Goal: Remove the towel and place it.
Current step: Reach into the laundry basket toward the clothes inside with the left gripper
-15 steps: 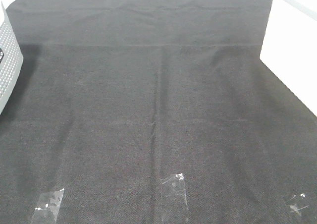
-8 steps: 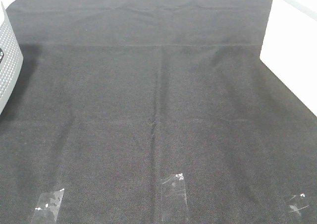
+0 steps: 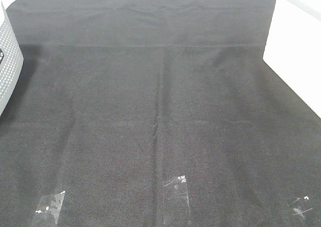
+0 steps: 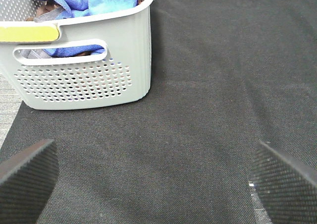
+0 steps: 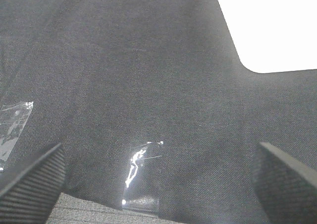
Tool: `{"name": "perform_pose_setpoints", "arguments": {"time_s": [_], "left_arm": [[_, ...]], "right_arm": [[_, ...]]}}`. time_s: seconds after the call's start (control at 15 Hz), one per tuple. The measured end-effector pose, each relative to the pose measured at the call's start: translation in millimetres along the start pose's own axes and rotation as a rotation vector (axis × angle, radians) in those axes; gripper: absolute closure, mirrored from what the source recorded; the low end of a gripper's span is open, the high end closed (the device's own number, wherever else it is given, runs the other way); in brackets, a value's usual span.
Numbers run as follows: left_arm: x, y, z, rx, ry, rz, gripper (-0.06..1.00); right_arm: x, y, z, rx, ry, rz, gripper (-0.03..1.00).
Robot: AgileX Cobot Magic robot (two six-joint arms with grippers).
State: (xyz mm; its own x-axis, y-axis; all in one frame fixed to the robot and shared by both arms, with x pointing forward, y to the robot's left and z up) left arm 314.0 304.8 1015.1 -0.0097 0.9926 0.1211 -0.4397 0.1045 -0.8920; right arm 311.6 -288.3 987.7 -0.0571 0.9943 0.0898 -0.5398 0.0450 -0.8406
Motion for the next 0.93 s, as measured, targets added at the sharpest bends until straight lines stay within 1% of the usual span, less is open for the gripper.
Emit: {"name": "perform_pose_setpoints", "arguments": {"time_s": [0.93], "left_arm": [[1.4,0.0,0.0,0.000,-0.008,-0.007,-0.05]], "right_arm": [[0.0,0.0,0.0,0.000,0.000,0.000,0.00]]}}
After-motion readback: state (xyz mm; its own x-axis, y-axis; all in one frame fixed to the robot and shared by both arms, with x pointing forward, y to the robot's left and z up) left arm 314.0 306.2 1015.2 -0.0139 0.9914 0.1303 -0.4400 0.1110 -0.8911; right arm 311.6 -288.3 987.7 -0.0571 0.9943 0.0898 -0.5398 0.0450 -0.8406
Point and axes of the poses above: a point on each arm's last joint axis where the gripper is mounted, z pointing back along that axis away from the gripper, x along the wrist's bending axis when the last joint is at zero, y = z × x, the point moved 9 cm from there along -z, pointing out along that axis toward the gripper, and after that the axes turned 7 degrees about -z, right-handed, at the moved point
